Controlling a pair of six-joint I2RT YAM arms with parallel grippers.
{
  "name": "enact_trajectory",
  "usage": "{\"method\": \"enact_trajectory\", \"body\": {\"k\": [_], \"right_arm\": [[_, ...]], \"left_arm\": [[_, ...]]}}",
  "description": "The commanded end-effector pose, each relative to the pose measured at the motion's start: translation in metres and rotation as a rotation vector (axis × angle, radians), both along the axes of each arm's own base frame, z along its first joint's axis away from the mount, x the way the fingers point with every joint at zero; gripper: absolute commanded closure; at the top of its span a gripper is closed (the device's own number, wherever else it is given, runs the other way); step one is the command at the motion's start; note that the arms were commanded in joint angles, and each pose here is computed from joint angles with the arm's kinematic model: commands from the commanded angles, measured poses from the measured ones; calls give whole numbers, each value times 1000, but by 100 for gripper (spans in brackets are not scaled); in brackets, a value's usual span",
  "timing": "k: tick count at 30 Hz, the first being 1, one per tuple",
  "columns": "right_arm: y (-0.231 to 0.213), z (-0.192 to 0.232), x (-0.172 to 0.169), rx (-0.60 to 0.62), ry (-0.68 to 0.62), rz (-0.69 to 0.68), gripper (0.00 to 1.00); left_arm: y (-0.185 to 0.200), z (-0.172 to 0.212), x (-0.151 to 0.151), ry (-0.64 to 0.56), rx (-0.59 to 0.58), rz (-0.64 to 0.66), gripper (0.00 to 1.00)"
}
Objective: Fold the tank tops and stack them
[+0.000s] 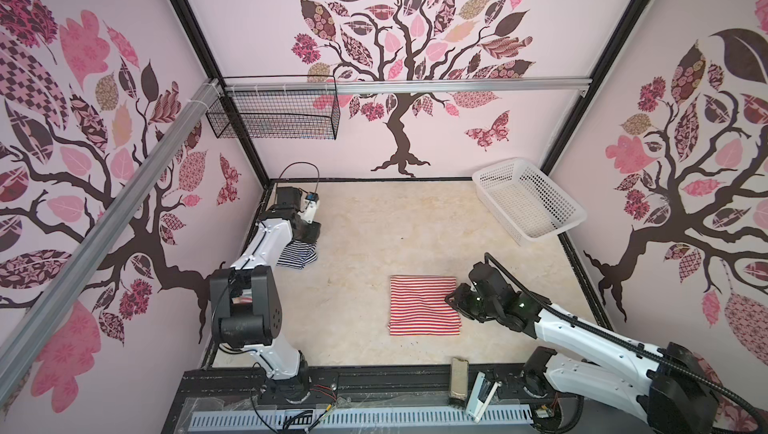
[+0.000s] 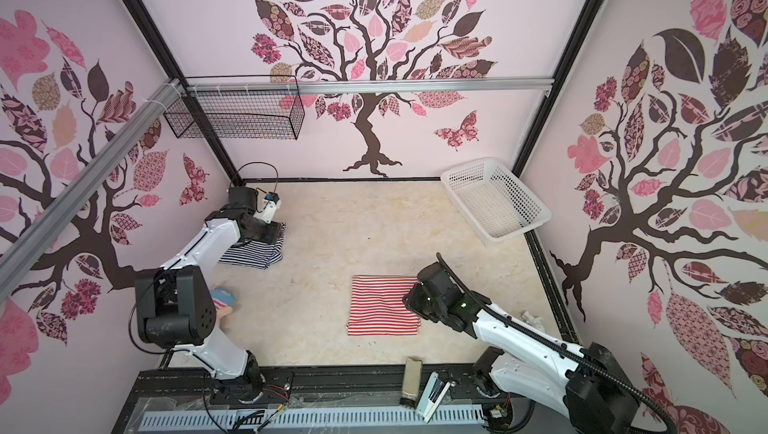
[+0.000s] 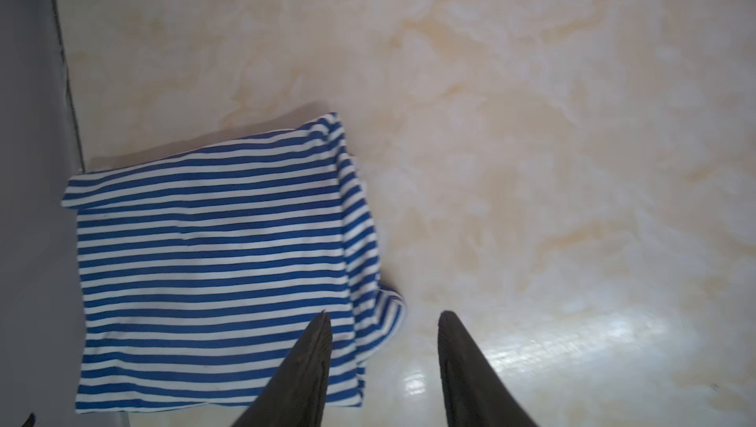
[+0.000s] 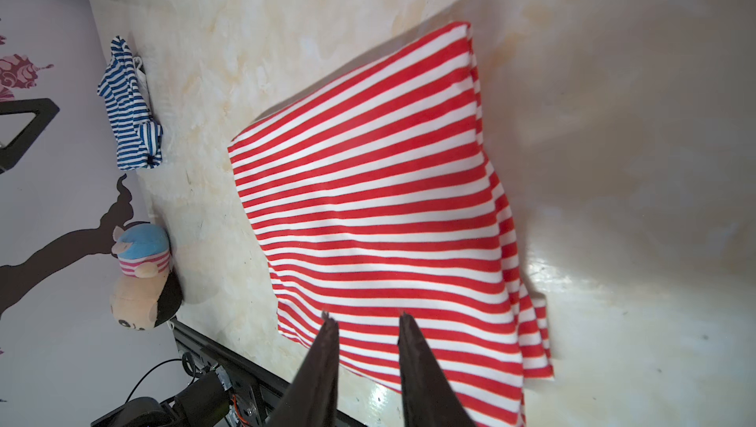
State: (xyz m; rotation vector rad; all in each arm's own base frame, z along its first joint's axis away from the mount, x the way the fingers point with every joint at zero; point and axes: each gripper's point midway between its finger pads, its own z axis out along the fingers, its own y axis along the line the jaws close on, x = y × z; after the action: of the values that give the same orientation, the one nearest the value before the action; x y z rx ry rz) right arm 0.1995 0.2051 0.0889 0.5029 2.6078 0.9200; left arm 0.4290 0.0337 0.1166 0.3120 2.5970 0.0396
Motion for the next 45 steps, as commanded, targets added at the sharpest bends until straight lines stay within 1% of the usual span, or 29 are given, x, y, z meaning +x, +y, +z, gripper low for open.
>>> {"method": "enact_trajectory", "body": {"k": [1,3,6,8,12,17,19,22,27,30,34,38,40,45], "right_arm": [[3,6,1,9,-20,5,71],[3,6,1,10,-19,6,71],[2,7,1,13,-21,3,71],[3,7,1,21,-26,-1,71],[3,2,0,22,-16,1,71],[3,0,-1,24,-13,0,71],[3,2,0,28,-19,-3,71],[2,4,0,29,-24,-8,71],[0,5,1,20,-25,-18,71],[0,5,1,21,-23,-18,71],[-1,3,-1,19,-17,-22,71],[-6,2,-3,12,-12,-39,70],[-9,1,-4,9,-8,-51,70],[-11,-3,-9,12,11,-56,70]], "left_arm": [[21,-15,14,35,-15,79,54],[28,-30,17,88,-18,103,55],[38,-46,21,111,3,151,55],[38,-57,20,126,-8,167,55],[21,-76,11,208,-104,147,56],[-7,-87,-2,286,-254,130,57],[-21,-90,-7,322,-296,114,57],[-41,-94,-15,358,-328,105,57],[-97,-89,-29,416,-423,58,56],[-131,-85,-33,442,-489,44,55],[-168,-82,-24,450,-591,59,54],[-208,-79,-16,491,-705,71,53],[-226,-81,-14,501,-726,77,53],[-275,-77,-9,474,-735,13,52]]}}
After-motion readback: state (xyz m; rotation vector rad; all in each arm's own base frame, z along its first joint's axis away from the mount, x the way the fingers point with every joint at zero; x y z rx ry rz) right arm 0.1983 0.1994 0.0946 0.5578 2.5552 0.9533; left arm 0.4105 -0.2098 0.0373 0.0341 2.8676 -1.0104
